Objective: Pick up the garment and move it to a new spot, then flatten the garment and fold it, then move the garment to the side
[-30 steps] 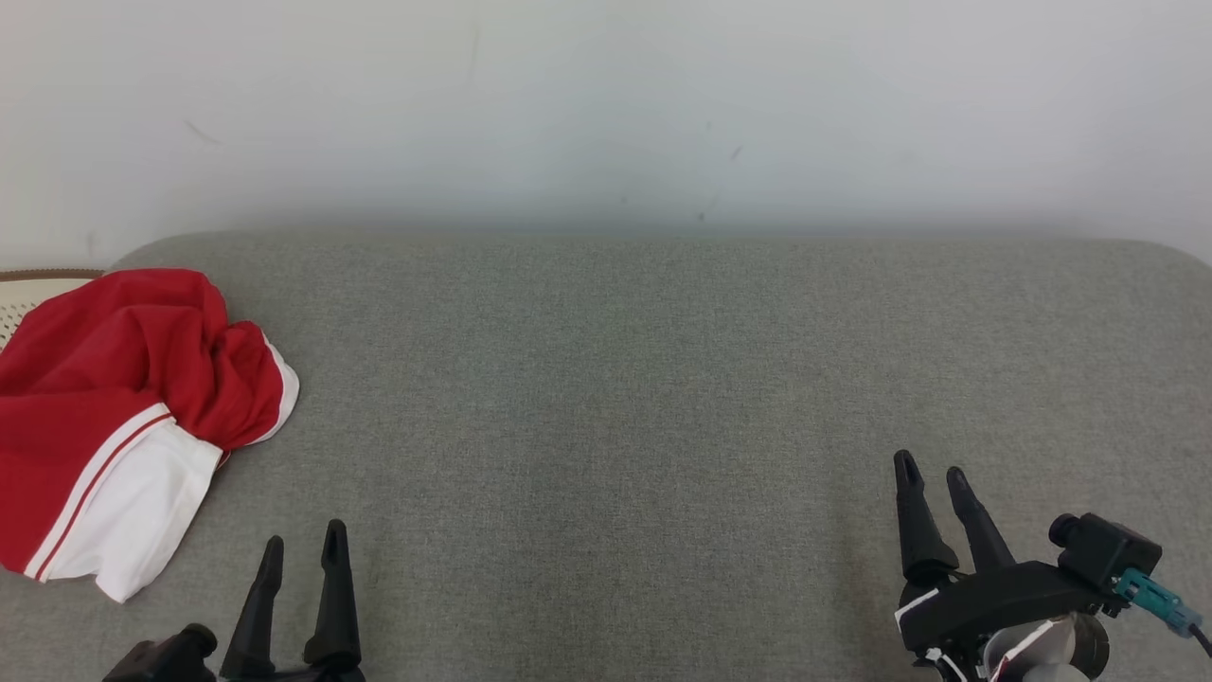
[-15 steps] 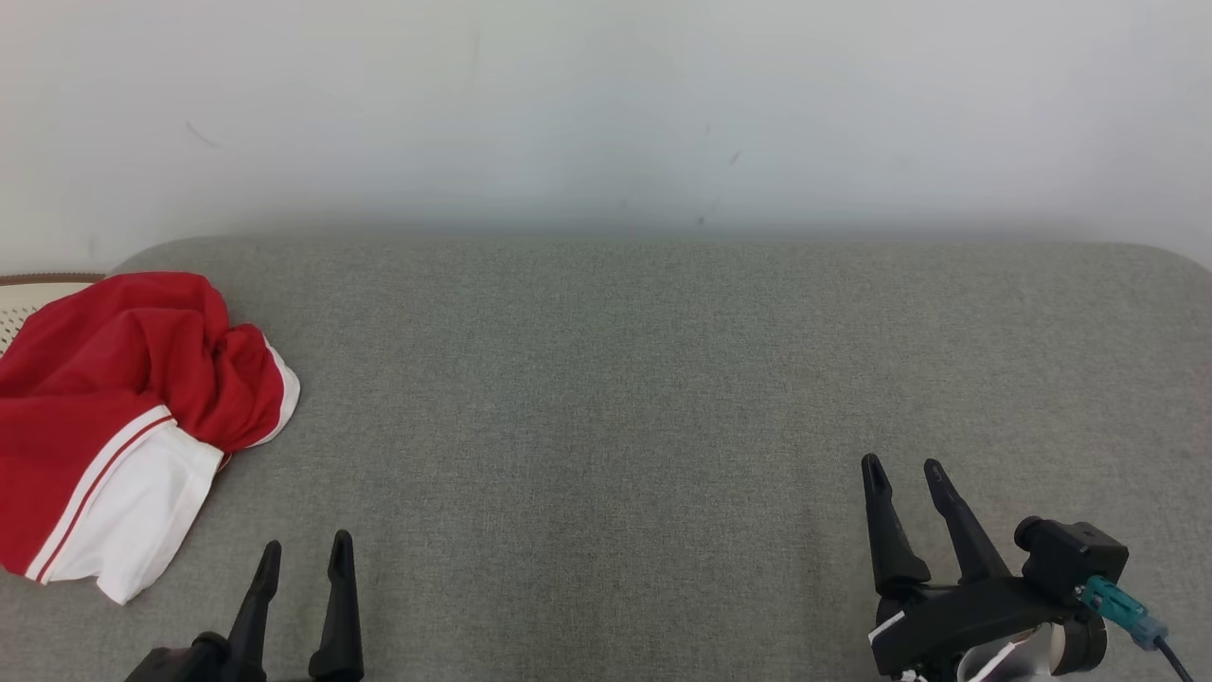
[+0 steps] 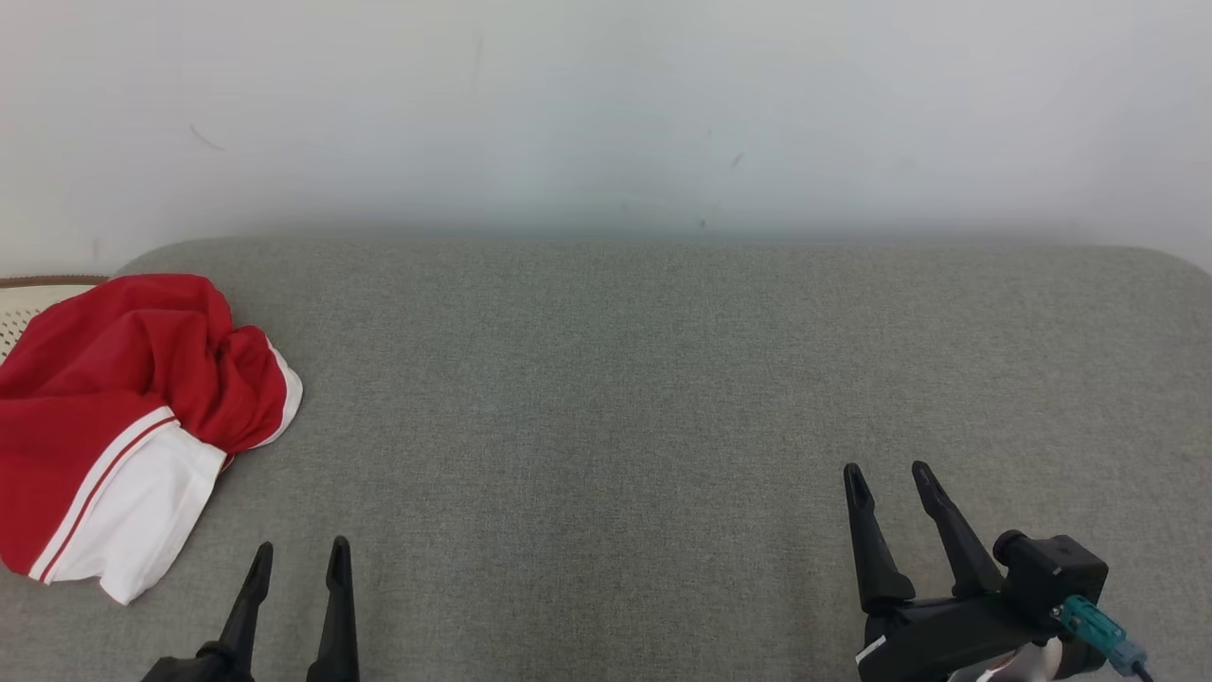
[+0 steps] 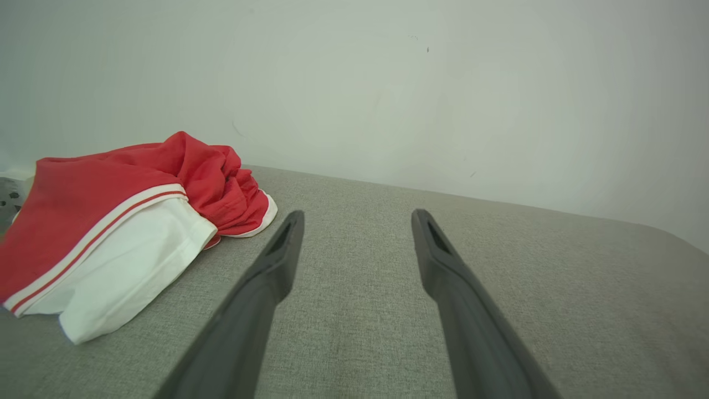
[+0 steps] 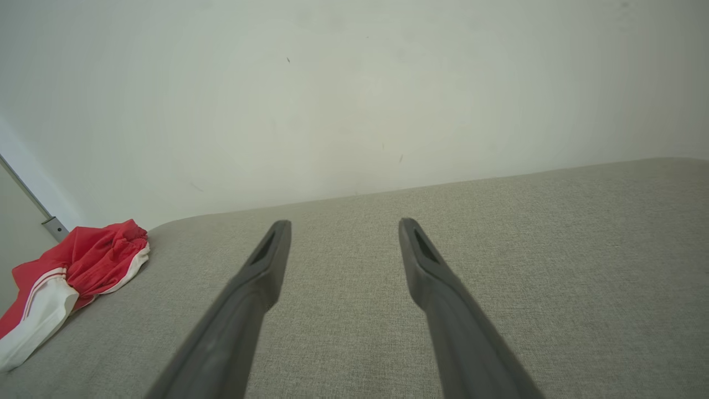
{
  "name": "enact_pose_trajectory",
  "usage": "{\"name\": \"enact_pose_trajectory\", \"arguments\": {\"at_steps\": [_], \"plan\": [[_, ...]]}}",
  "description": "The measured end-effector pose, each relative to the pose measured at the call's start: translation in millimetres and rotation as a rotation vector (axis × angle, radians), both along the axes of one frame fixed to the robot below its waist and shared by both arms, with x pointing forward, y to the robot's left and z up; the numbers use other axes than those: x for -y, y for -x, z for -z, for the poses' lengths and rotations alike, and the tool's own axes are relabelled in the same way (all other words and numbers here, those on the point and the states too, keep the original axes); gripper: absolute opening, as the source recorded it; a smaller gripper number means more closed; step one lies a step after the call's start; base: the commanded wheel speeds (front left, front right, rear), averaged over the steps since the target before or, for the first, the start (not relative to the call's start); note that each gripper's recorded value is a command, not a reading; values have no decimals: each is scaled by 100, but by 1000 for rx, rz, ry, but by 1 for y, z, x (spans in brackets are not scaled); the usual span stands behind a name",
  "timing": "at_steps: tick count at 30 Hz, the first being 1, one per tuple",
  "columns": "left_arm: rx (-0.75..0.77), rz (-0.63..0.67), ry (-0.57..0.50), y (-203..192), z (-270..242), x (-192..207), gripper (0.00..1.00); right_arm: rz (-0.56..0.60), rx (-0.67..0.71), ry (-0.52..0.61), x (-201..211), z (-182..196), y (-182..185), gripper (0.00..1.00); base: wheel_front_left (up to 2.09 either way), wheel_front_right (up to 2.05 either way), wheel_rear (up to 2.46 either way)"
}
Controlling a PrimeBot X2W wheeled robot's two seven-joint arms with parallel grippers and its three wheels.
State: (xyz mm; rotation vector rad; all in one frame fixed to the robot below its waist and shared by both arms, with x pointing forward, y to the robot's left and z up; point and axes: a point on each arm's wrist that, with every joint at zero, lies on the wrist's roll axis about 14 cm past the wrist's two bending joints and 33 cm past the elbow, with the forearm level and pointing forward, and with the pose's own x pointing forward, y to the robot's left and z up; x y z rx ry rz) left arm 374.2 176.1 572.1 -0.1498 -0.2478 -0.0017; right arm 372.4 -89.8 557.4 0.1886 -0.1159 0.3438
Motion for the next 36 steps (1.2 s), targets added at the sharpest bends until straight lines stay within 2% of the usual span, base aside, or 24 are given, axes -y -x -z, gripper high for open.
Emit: {"name": "enact_pose_trajectory", "arguments": {"at_steps": [21, 36], "plan": [[19, -5, -101, 12, -8, 1, 100, 31, 53, 56, 7, -8, 15, 100, 0, 0, 0], [18, 7, -97, 11, -9, 4, 100, 56, 39, 42, 15, -6, 16, 100, 0, 0, 0]]}}
